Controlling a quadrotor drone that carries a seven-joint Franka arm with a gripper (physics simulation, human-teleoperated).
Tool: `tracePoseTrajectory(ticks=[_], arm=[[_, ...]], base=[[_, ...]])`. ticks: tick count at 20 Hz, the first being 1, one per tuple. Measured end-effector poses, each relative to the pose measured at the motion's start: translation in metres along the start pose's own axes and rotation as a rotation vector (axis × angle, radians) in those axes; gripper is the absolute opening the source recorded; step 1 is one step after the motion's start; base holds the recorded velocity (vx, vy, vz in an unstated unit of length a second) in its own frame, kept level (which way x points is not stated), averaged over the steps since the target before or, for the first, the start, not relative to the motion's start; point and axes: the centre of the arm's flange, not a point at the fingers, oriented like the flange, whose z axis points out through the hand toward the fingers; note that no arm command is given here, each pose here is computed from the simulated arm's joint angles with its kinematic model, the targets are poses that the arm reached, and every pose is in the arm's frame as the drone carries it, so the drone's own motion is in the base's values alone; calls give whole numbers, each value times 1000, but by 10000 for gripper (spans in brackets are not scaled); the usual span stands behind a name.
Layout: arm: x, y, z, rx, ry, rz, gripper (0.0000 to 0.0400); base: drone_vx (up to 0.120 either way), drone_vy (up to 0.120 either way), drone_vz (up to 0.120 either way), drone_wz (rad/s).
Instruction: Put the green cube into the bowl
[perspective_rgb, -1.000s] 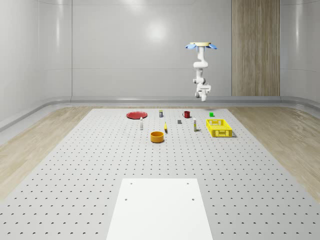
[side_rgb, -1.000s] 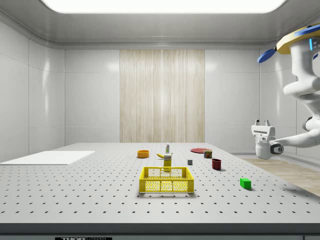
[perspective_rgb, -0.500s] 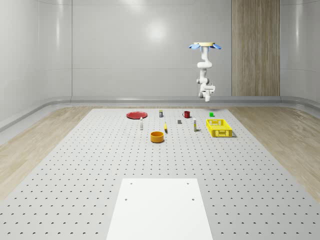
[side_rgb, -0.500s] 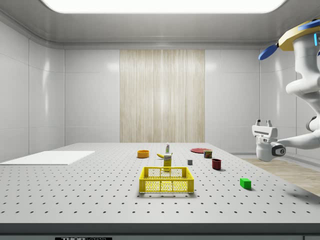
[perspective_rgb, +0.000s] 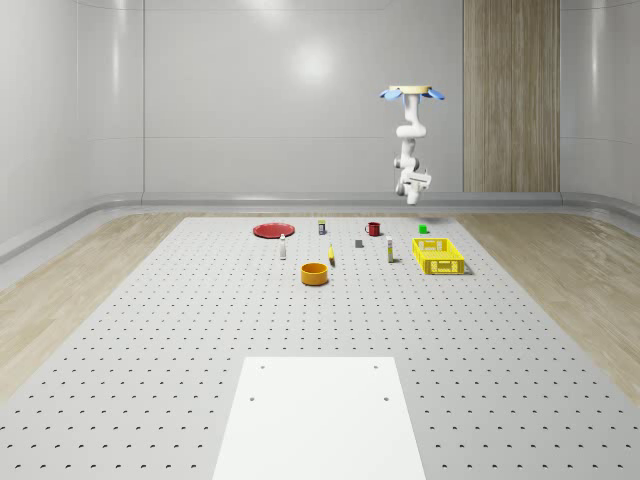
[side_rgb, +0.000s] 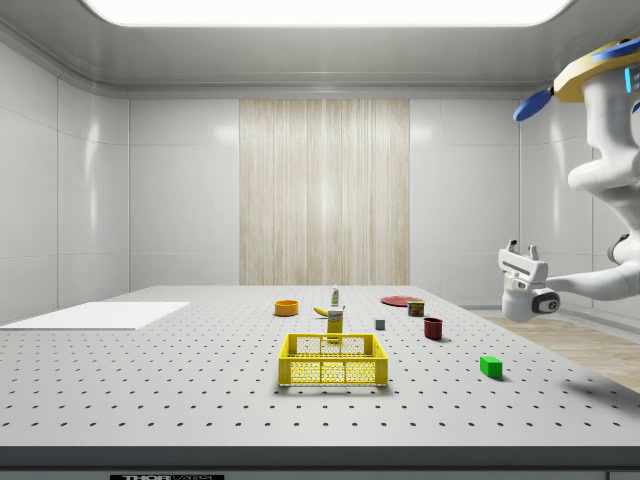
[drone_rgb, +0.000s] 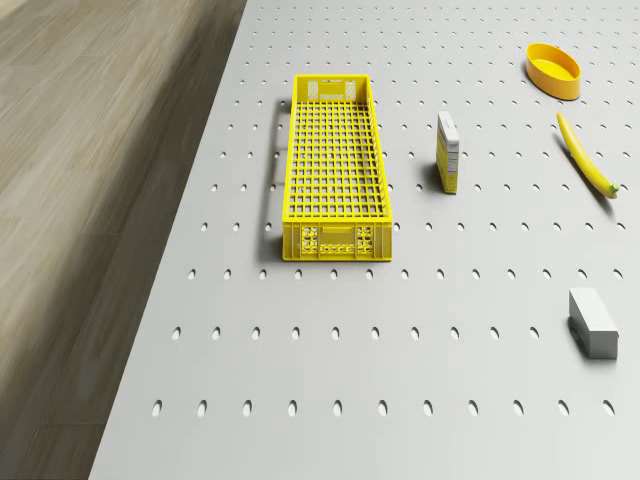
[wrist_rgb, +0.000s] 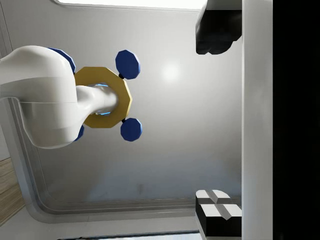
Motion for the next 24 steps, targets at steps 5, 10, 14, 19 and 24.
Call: tracePoseTrajectory(ticks=[5, 10, 14, 19, 24], arm=[[-23, -22, 5, -229, 233, -7, 400], [-59, -57, 44, -684, 688, -20, 400], [-71, -68, 109, -1168, 1170, -32, 400], [-53, -48, 168, -1643, 1640, -46, 400], [-36, -30, 188, -1876, 1873, -58, 400]], base=[[0, 0, -120, 0], [40, 0, -120, 0], [120, 0, -120, 0], [120, 0, -120, 0], [72, 0, -120, 0]])
